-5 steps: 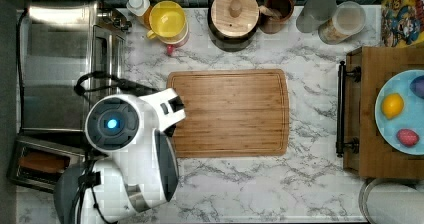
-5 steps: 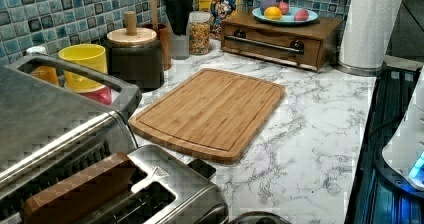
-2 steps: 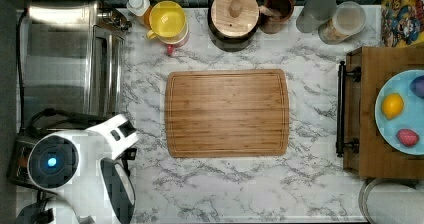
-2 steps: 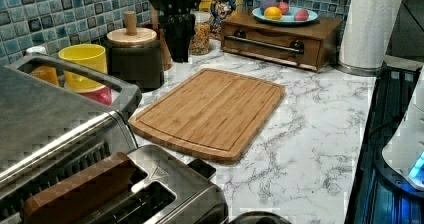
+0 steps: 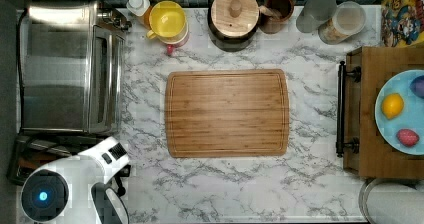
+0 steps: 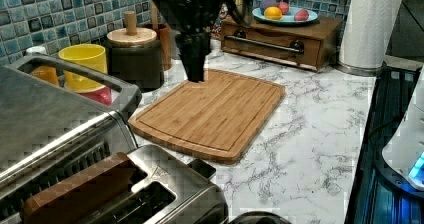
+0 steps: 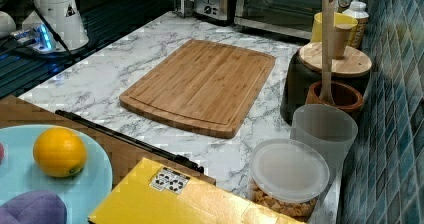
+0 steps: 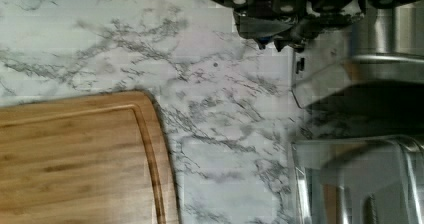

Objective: Turn on the toaster.

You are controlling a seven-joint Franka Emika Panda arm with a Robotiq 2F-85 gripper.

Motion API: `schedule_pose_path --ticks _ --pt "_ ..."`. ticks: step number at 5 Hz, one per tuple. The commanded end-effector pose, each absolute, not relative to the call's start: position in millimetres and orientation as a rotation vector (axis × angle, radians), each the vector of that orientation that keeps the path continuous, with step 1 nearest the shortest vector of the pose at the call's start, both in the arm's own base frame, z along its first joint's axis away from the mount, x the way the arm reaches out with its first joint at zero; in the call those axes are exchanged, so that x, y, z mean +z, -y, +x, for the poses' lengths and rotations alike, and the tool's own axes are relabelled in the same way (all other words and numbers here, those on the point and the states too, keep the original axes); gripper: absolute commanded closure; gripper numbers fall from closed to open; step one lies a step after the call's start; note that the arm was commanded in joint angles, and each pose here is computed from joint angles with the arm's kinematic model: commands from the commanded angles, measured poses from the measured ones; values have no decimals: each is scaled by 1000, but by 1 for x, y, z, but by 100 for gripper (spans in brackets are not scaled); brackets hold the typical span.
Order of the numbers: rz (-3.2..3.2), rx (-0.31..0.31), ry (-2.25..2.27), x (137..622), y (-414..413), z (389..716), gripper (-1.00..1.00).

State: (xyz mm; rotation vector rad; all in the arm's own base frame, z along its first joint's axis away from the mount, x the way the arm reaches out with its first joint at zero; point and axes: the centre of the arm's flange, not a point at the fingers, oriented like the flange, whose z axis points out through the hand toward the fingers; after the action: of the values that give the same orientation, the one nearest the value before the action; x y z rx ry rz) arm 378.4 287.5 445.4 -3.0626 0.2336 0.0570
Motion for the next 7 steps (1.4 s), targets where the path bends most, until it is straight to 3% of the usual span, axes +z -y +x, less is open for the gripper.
schedule_pose_path --ticks 1,3,5,7 --pt "-2952 58 -172 451 -344 334 100" --pt "-2912 113 -281 453 -360 340 100" --pt "-2926 113 -289 438 -380 336 100" --pt "-2878 121 -360 430 -383 355 100"
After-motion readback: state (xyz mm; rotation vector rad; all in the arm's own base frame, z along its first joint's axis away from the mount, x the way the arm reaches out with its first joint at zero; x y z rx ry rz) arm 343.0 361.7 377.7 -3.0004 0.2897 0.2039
